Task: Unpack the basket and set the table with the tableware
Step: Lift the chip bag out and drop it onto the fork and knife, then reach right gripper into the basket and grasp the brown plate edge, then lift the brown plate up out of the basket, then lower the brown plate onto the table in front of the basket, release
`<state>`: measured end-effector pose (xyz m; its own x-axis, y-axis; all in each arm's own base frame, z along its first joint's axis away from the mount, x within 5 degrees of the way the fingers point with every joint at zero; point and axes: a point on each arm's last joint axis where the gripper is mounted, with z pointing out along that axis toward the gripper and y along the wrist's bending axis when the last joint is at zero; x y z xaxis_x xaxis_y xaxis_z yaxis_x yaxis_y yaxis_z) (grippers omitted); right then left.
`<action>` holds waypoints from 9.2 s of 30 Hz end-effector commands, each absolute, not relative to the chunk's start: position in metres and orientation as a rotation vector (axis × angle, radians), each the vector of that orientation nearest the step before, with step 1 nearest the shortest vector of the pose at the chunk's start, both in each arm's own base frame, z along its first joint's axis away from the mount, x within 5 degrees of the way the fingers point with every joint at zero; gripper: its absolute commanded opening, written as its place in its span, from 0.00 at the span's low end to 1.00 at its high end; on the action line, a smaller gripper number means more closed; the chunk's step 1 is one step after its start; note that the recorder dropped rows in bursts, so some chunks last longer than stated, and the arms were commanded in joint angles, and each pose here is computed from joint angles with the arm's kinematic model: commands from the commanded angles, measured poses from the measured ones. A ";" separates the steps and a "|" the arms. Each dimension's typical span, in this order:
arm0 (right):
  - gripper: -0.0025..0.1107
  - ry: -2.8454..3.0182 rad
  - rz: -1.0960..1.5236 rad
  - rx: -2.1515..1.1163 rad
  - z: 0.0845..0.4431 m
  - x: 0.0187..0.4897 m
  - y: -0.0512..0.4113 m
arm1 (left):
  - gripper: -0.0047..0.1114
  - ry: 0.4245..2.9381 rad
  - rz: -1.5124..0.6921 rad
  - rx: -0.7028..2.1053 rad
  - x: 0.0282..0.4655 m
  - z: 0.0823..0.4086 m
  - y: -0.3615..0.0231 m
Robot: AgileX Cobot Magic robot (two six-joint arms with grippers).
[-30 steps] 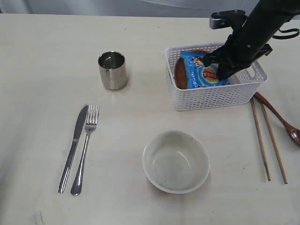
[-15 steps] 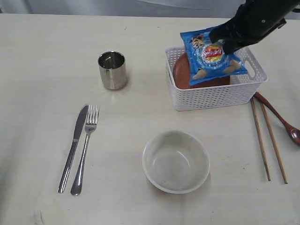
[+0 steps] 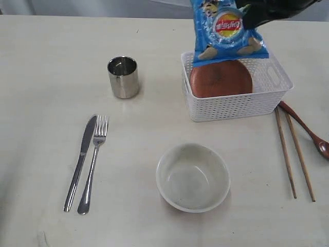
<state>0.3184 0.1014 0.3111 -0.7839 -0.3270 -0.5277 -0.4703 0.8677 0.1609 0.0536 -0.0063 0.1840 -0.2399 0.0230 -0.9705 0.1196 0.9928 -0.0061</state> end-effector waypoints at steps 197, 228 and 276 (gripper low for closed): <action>0.02 2.583 0.149 -0.694 0.220 0.442 0.054 | 0.04 1.804 -0.092 0.113 0.054 0.184 -0.007; 0.02 2.553 0.412 -0.507 0.367 0.343 0.075 | 0.04 1.804 -0.092 0.113 0.054 0.184 -0.007; 0.02 2.876 0.667 -0.059 0.147 0.356 0.114 | 0.04 1.804 -0.092 0.113 0.054 0.184 -0.007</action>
<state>0.3569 0.1119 0.1525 -0.9779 0.0594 -0.2003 -0.0360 0.8965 0.4416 0.0536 -0.0063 0.1840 -0.2399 0.0230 -0.9705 0.1196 0.9928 -0.0061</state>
